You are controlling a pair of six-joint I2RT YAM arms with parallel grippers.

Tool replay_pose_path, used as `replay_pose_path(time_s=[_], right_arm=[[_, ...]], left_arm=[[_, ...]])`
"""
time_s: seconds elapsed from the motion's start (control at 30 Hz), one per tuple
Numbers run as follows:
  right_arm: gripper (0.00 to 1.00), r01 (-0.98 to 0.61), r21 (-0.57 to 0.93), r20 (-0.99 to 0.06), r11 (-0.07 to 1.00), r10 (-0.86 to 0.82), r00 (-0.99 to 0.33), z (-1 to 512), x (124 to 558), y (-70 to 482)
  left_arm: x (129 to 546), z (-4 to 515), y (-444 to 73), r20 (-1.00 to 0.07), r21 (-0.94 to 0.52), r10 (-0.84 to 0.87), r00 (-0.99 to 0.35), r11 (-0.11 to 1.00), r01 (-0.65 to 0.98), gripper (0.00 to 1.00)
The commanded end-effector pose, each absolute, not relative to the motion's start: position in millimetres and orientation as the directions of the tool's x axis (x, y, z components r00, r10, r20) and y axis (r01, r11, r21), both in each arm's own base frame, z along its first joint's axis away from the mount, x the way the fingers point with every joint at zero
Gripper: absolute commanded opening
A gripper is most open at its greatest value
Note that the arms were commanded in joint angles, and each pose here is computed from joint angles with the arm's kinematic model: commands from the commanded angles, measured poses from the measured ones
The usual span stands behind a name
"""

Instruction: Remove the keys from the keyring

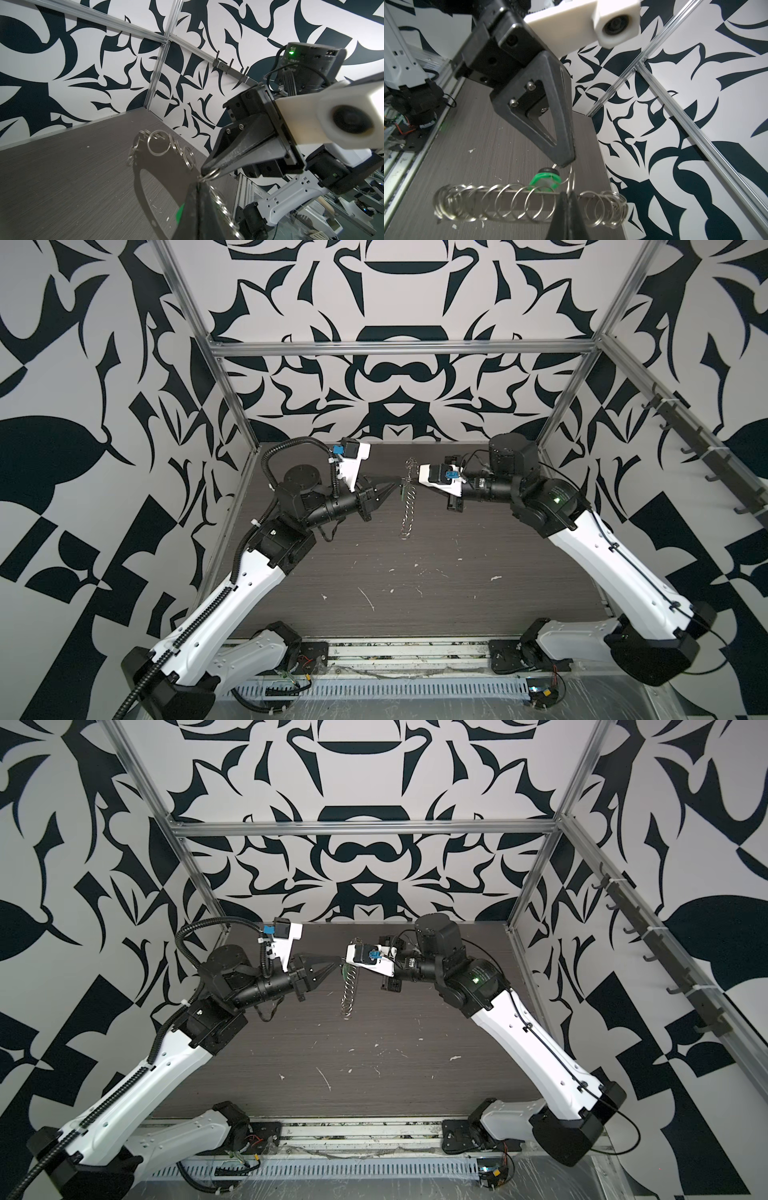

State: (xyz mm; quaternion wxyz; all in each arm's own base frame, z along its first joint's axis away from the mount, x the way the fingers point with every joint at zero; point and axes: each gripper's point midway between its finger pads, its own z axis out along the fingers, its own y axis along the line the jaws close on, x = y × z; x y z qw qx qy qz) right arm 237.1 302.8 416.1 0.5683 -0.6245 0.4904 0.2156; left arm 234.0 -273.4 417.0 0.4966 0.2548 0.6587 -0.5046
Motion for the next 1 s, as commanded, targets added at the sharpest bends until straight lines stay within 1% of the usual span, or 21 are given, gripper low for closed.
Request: replay_pose_path(time_s=[0.0, 0.07, 0.2, 0.27, 0.37, 0.47, 0.6, 0.7, 0.77, 0.83, 0.97], right_arm=[[0.00, -0.839, -0.532, -0.842, 0.114, -0.176, 0.510, 464, 208, 300], [0.00, -0.844, -0.524, -0.848, 0.117, -0.161, 0.504, 464, 209, 300], [0.00, -0.839, -0.529, -0.842, 0.125, -0.201, 0.501, 460, 216, 299], [0.00, -0.833, -0.539, -0.833, 0.125, -0.229, 0.504, 457, 220, 298], [0.00, -0.831, -0.542, -0.829, 0.127, -0.244, 0.503, 455, 223, 298], [0.00, -0.829, -0.545, -0.826, 0.130, -0.251, 0.504, 454, 224, 298], [0.00, -0.830, -0.544, -0.826, 0.127, -0.256, 0.502, 453, 225, 298], [0.00, -0.832, -0.540, -0.828, 0.129, -0.255, 0.499, 453, 226, 299], [0.00, -0.834, -0.536, -0.830, 0.131, -0.260, 0.493, 454, 228, 299], [0.00, -0.836, -0.533, -0.832, 0.131, -0.264, 0.488, 454, 228, 299], [0.00, -0.839, -0.529, -0.834, 0.132, -0.267, 0.484, 455, 229, 300]], left_arm=[[244, 423, -263, -0.909, -0.418, -0.183, -0.376, 0.415, 0.808, 0.00], [242, 426, -267, -0.908, -0.420, -0.174, -0.382, 0.391, 0.819, 0.00], [236, 426, -271, -0.905, -0.426, -0.160, -0.395, 0.343, 0.837, 0.00], [232, 429, -271, -0.905, -0.425, -0.165, -0.392, 0.319, 0.847, 0.09], [231, 433, -270, -0.903, -0.428, -0.192, -0.385, 0.299, 0.853, 0.18], [228, 437, -270, -0.898, -0.435, -0.202, -0.391, 0.265, 0.861, 0.22], [223, 438, -275, -0.893, -0.443, -0.190, -0.408, 0.216, 0.870, 0.23], [220, 438, -278, -0.896, -0.437, -0.175, -0.408, 0.185, 0.880, 0.27], [221, 437, -278, -0.907, -0.413, -0.172, -0.384, 0.192, 0.890, 0.29], [219, 437, -277, -0.928, -0.363, -0.166, -0.333, 0.206, 0.909, 0.33], [220, 437, -269, -0.953, -0.281, -0.192, -0.235, 0.263, 0.923, 0.36]])
